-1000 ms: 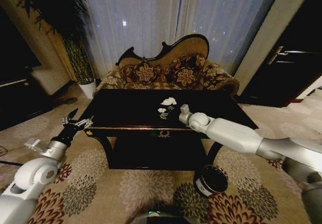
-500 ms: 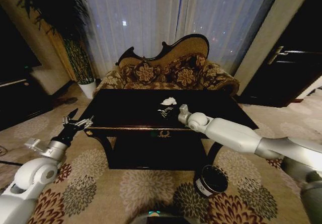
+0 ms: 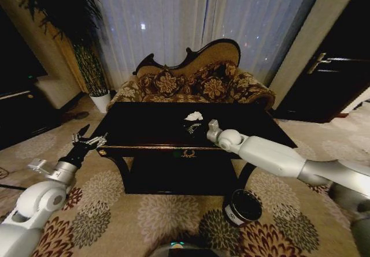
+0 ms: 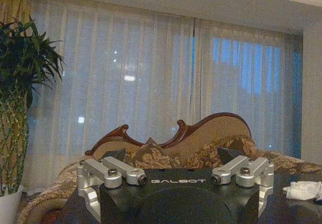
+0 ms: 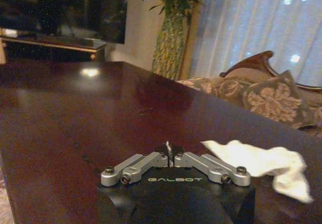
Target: Move to the front of the table and place the trash on the table into the trash bin.
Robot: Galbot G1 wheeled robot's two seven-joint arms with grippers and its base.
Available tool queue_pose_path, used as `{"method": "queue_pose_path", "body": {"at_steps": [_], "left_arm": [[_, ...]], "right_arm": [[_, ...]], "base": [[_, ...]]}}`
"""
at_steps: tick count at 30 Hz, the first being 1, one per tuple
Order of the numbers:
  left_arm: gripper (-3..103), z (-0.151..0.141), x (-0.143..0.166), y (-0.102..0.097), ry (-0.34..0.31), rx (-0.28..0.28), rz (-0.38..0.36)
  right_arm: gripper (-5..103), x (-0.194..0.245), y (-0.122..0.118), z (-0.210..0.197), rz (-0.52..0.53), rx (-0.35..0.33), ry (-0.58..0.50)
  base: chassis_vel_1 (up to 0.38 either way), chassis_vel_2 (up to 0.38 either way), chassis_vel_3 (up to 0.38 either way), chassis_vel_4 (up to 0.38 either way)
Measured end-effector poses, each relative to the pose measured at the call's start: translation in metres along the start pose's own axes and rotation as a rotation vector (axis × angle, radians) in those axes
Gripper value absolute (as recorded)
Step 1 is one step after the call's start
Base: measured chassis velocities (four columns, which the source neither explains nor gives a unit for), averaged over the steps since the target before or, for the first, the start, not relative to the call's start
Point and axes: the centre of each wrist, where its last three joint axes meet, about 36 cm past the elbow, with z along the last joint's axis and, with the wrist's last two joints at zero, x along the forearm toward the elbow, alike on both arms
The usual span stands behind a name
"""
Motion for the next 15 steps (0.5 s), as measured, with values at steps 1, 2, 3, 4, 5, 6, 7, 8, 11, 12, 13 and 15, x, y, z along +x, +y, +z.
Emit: {"method": "queue_pose_path", "body": {"at_steps": [1,2,3,4,5,6,7,8,11,12,13,15], "left_arm": [[100,0.000,0.000,0.000,0.000,0.000,0.000],[100,0.000,0.000,0.000,0.000,0.000,0.000],[100,0.000,0.000,0.000,0.000,0.000,0.000],[100,0.000,0.000,0.000,0.000,0.000,0.000],[100,0.000,0.000,0.000,0.000,0.000,0.000],[100,0.000,0.000,0.000,0.000,0.000,0.000],[100,0.000,0.000,0.000,0.000,0.000,0.000],[100,0.000,0.000,0.000,0.000,0.000,0.000],[100,0.000,0.000,0.000,0.000,0.000,0.000],[100,0.000,0.000,0.000,0.000,0.000,0.000],[100,0.000,0.000,0.000,0.000,0.000,0.000],[100,0.000,0.000,0.000,0.000,0.000,0.000]], "right_arm": [[1,0.005,-0.001,0.000,0.007,-0.005,-0.003],[1,0.008,-0.001,0.000,0.011,-0.008,-0.005],[1,0.023,-0.004,-0.002,0.031,-0.017,-0.019],[1,0.030,-0.006,-0.002,0.041,-0.021,-0.024],[1,0.039,-0.007,-0.003,0.054,-0.026,-0.029],[1,0.039,-0.007,-0.003,0.054,-0.026,-0.029],[1,0.045,-0.009,-0.003,0.062,-0.030,-0.034],[1,0.055,-0.011,-0.004,0.079,-0.034,-0.042],[1,0.088,-0.019,-0.004,0.135,-0.043,-0.063],[1,0.088,-0.019,-0.004,0.135,-0.043,-0.063],[1,0.097,-0.021,-0.005,0.154,-0.047,-0.071],[1,0.125,-0.020,0.010,0.200,-0.076,-0.061]], "base": [[0.000,0.000,0.000,0.000],[0.000,0.000,0.000,0.000],[0.000,0.000,0.000,0.000],[0.000,0.000,0.000,0.000],[0.000,0.000,0.000,0.000],[0.000,0.000,0.000,0.000],[0.000,0.000,0.000,0.000],[0.000,0.000,0.000,0.000],[0.000,0.000,0.000,0.000],[0.000,0.000,0.000,0.000],[0.000,0.000,0.000,0.000],[0.000,0.000,0.000,0.000]]}}
